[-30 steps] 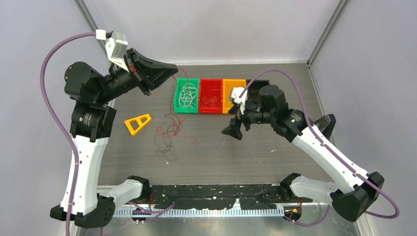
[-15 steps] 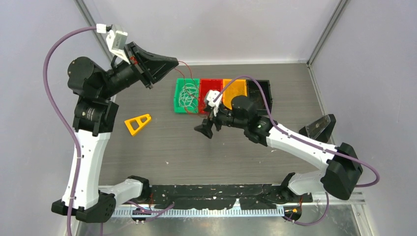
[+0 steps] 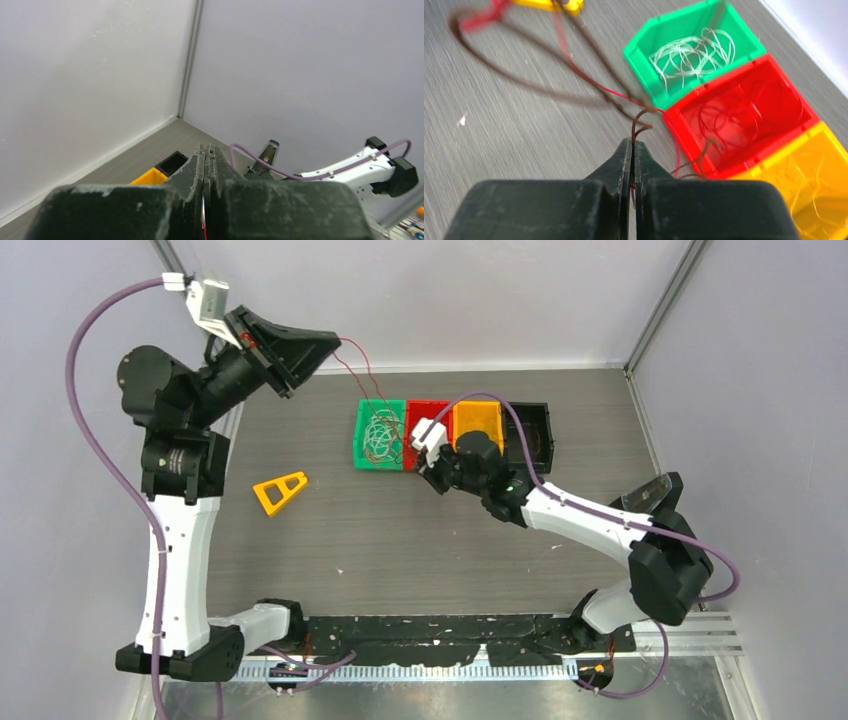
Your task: Untangle the cables
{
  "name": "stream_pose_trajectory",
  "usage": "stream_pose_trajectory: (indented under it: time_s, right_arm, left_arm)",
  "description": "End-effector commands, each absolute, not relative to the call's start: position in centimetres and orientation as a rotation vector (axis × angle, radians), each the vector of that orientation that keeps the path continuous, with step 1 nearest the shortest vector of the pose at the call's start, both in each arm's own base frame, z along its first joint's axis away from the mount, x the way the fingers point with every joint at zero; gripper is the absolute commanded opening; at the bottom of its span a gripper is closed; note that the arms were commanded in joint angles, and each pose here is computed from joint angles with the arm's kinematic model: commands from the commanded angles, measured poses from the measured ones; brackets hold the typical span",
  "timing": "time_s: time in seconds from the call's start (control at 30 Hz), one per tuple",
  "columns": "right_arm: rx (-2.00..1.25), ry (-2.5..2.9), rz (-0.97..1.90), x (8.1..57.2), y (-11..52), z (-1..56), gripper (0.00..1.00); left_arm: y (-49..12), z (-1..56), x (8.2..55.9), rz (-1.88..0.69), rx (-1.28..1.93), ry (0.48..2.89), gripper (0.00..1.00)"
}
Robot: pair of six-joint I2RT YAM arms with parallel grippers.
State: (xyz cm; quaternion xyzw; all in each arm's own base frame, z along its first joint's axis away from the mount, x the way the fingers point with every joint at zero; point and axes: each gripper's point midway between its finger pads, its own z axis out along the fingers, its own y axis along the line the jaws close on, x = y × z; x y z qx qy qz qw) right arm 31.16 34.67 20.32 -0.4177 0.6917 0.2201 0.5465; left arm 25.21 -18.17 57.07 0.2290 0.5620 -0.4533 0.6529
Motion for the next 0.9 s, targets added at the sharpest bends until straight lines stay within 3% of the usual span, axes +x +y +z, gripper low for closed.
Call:
stream_pose_trajectory:
  time_s: [0.0,0.4,0.7,0.87]
  right_arm:
    - [-1.046,1.692,0.522,29.7,30.6,20.0,0.06]
    - [-1.426,1.924,0.220,26.1,17.5,12.6,0.06]
    - [-1.733,1.974,0.041,23.3,11.5,6.9,0.06]
    - [-1.767,2.001,0.074,23.0,10.9,6.2,0.06]
  left_arm:
    - [-15.6,61.7,23.6,-0.931,0.507,1.120,0.00]
    - [-10.5,67.2,24.6,-0.785,0.422,0.990,0.00]
    - [-8.0,70.2,24.6,-0.683,0.378,0.913,0.00]
    - [-8.0,69.1,25.2,-0.717,0.363,0.957,0.00]
